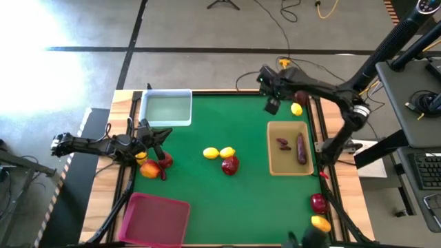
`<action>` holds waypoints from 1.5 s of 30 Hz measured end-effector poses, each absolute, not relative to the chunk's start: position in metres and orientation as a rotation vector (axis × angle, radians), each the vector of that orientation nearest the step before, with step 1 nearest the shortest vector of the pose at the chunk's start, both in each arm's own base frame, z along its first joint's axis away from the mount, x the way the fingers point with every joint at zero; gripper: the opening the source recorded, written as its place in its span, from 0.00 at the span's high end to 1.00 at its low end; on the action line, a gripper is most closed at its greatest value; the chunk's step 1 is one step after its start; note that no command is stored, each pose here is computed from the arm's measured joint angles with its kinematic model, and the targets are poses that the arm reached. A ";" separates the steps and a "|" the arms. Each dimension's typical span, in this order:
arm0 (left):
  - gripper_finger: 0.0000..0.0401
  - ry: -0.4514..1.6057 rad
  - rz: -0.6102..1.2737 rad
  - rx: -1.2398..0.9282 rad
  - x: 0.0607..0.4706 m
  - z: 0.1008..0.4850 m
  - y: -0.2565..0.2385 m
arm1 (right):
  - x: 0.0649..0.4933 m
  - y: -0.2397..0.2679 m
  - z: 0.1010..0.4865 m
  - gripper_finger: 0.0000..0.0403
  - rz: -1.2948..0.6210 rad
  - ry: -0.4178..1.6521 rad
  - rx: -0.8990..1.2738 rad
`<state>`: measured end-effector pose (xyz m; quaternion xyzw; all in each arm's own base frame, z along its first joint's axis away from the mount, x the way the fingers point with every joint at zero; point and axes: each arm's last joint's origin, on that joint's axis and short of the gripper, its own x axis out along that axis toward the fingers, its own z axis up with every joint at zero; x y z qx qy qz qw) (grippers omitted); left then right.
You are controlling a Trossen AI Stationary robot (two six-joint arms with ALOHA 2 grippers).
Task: Sort produce into baskets
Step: Put the small eggplant into the orange transparent bin
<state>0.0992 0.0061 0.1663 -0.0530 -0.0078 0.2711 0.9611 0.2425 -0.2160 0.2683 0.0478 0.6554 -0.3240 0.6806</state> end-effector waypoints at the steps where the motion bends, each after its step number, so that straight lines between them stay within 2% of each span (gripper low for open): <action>1: 1.00 -0.016 0.549 -0.108 0.099 0.166 0.006 | 0.240 -0.227 0.258 0.51 -0.726 1.510 0.124; 4: 1.00 -0.016 0.550 -0.108 0.099 0.166 0.006 | 0.229 -0.255 0.220 0.50 -0.701 1.656 0.197; 9: 1.00 -0.016 0.549 -0.107 0.099 0.166 0.006 | 0.217 -0.288 0.176 0.47 -0.650 1.770 0.252; 16: 1.00 -0.016 0.549 -0.108 0.099 0.166 0.006 | 0.210 -0.317 0.154 0.41 -0.683 1.786 0.258; 21: 1.00 -0.016 0.550 -0.108 0.099 0.166 0.006 | 0.207 -0.321 0.145 0.43 -0.686 1.807 0.286; 28: 1.00 -0.016 0.549 -0.108 0.099 0.166 0.006 | 0.206 -0.321 0.143 0.51 -0.666 1.812 0.287; 37: 1.00 -0.016 0.549 -0.108 0.099 0.166 0.006 | 0.204 -0.321 0.146 0.72 -0.674 1.834 0.254; 41: 1.00 -0.016 0.550 -0.108 0.099 0.166 0.006 | 0.207 -0.308 0.169 0.78 -0.724 1.805 0.285; 45: 1.00 -0.016 0.549 -0.108 0.099 0.166 0.006 | 0.218 -0.273 0.215 0.76 -0.729 1.687 0.397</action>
